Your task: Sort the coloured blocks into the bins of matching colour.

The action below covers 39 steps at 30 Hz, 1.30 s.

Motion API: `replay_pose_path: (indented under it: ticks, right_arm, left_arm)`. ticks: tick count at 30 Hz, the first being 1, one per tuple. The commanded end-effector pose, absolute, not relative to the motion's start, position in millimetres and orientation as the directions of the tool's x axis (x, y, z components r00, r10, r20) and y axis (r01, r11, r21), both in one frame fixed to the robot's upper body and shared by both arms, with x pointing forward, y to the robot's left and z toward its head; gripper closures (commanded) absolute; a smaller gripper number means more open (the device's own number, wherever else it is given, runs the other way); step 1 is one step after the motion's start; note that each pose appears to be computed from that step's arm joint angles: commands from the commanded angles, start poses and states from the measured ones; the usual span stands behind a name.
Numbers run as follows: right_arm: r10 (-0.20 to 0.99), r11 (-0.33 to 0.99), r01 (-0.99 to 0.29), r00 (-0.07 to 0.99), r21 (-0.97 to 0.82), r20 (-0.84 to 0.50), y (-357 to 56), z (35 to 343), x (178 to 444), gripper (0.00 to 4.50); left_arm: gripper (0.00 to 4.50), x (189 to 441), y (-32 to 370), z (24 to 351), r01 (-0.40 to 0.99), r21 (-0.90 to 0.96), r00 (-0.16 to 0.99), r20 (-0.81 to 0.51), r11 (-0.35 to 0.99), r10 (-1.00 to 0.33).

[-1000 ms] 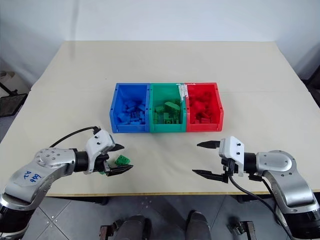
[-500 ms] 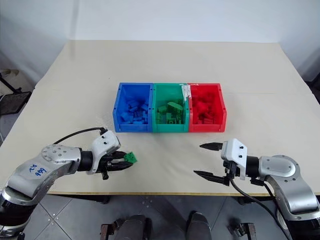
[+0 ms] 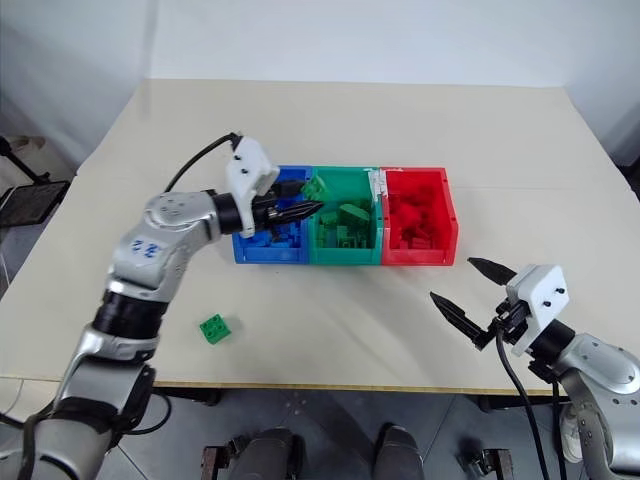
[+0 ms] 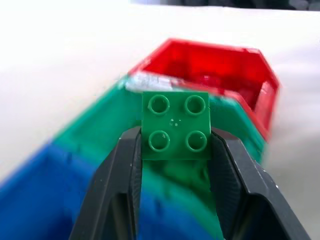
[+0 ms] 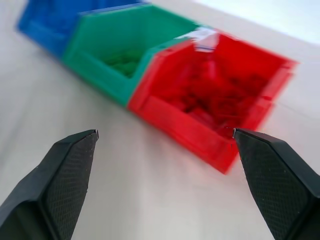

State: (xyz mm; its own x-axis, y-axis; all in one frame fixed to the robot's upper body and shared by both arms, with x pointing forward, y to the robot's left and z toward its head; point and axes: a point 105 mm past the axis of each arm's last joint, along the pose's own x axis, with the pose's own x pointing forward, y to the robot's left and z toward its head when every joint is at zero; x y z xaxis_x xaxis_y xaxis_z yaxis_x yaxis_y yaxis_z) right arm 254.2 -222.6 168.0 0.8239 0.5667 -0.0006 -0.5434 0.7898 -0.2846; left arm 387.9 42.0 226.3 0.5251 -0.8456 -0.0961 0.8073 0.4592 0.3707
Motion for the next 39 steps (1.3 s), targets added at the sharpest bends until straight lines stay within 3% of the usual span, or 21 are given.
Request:
replay_pose_path:
  ticks: [1,2,7,12,18,20,23,26,32,39]
  right_arm:
    - [0.552,0.795,-0.512,0.833,-0.324,0.036,-218.2,179.9,247.9,0.0]
    - [0.546,0.799,-0.506,0.837,-0.324,0.039,-217.6,180.5,246.9,0.0]
    - [0.553,0.795,-0.51,0.832,-0.329,0.048,-212.7,185.0,244.5,0.0]
    - [0.66,0.706,-0.608,0.75,-0.364,0.027,-195.2,192.1,249.2,0.0]
    - [0.797,0.542,-0.741,0.602,-0.396,-0.037,-171.3,194.5,261.5,0.0]
    - [0.831,0.484,-0.779,0.552,-0.399,-0.069,-166.0,191.2,264.9,0.0]
    - [0.92,0.311,-0.871,0.376,-0.38,-0.109,-137.5,186.4,271.0,0.0]
    - [0.964,0.183,-0.918,0.237,-0.351,-0.117,-117.3,185.7,267.9,0.0]
    - [0.979,0.074,-0.929,0.138,-0.363,-0.153,-105.6,180.7,268.2,0.0]
    - [0.975,0.06,-0.933,0.131,-0.355,-0.181,-113.8,174.0,267.3,0.0]
  left_arm:
    - [3.02,397.4,29.6,222.3,0.807,0.414,0.506,-0.117,0.422,-0.854]
    - [3.02,400.7,28.2,221.1,0.806,0.412,0.511,-0.122,0.425,-0.851]
    - [1.48,401.3,33.7,226.4,0.804,0.426,0.503,-0.113,0.416,-0.857]
    - [0.03,371.9,78.3,243.8,0.835,0.386,0.424,0.006,0.393,-0.906]
    - [0.03,325.8,165.7,220.4,0.85,0.329,0.46,-0.084,0.411,-0.884]
    - [0.03,317.2,191.4,216.2,0.815,0.327,0.532,-0.092,0.479,-0.842]
    - [0.03,282.4,258.5,200.1,0.681,0.344,0.707,-0.078,0.647,-0.703]
    - [0.03,249.1,293.2,180.3,0.629,0.337,0.767,-0.118,0.701,-0.631]
    - [0.03,210.6,326.4,148.8,0.612,0.269,0.789,-0.272,0.744,-0.551]
    - [0.03,195.4,298.3,127.5,0.761,0.204,0.632,-0.452,0.616,-0.63]
